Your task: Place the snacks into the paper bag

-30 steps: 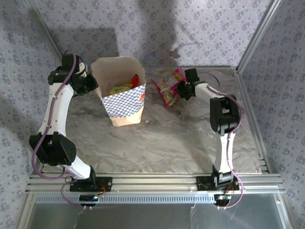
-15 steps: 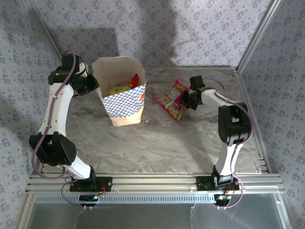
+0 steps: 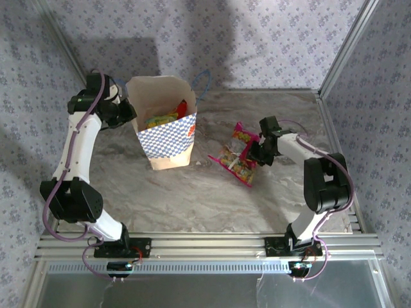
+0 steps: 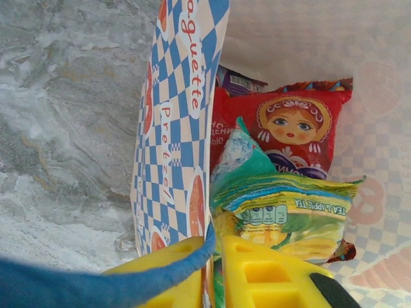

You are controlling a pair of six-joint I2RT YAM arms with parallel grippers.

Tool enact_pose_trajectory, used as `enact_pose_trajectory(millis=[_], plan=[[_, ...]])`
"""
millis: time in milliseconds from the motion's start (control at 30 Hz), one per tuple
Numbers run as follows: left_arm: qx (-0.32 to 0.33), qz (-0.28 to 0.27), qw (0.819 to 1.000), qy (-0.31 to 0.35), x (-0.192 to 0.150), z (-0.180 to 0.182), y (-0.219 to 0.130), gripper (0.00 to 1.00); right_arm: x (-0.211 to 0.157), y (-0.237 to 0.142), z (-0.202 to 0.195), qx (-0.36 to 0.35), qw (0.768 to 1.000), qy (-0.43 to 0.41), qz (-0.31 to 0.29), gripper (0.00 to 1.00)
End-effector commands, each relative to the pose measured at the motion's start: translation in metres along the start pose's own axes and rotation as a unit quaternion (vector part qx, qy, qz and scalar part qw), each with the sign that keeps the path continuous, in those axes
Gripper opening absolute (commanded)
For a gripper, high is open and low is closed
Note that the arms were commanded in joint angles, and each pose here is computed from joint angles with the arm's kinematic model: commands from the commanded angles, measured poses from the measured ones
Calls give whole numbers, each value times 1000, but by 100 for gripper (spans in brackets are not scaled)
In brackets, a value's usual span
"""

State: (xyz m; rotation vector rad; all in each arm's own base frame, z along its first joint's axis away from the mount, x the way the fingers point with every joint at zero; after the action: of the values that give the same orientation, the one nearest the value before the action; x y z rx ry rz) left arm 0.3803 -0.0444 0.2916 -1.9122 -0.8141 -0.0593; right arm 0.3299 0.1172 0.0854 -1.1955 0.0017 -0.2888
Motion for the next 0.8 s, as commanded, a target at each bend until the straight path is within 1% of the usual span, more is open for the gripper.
enact_pose_trajectory(millis=[0,67,200,400,467,500,533,567,600,633,767], plan=[[-16,-4,1000,6,0,-9,-7,15,-30,-2,-22,-53,998,7,46,28],[-17,-2,1000,7,-2,-10,-8,15,-32,-5,-21,-51,998,7,43,35],[-18,-1,1000,9,-3,-11,-9,15,-37,-15,-19,-39,999,-1,31,59],[-18,1,1000,12,-4,-13,-7,15,-44,-27,-6,17,1000,-11,6,75],[-18,2,1000,13,-3,-14,-6,15,-48,-28,-7,26,1000,-7,3,81],[-18,3,1000,13,-4,-14,-6,15,-52,-28,-9,24,1000,0,3,85],[-18,3,1000,14,-4,-15,-6,15,-48,-27,-9,33,999,-1,-9,90],[-19,2,1000,14,-4,-15,-5,15,-49,-25,-9,38,999,8,-11,94],[-19,3,1000,15,-4,-16,-5,15,-48,-24,-10,41,999,16,-12,95],[-19,4,1000,15,-4,-16,-4,15,-48,-22,-10,43,999,19,-14,99],[-18,2,1000,17,-2,-19,-5,15,-39,-17,-5,55,998,21,-24,100]])
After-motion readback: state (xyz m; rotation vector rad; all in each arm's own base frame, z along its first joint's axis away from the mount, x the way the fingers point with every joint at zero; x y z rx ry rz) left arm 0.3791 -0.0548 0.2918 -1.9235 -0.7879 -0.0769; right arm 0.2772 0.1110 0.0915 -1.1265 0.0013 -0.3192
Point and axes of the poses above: each hand's point on the last joint's axis, 136 mm out from that joint toward the fingers, its own y axis out along the fingers, its own z axis along the line the jaws close on, x = y × z, the point moved 3 cm from there along -y, back along the fingers, and after that the axes turned 8 degrees about -y, right-handed, at the moved point
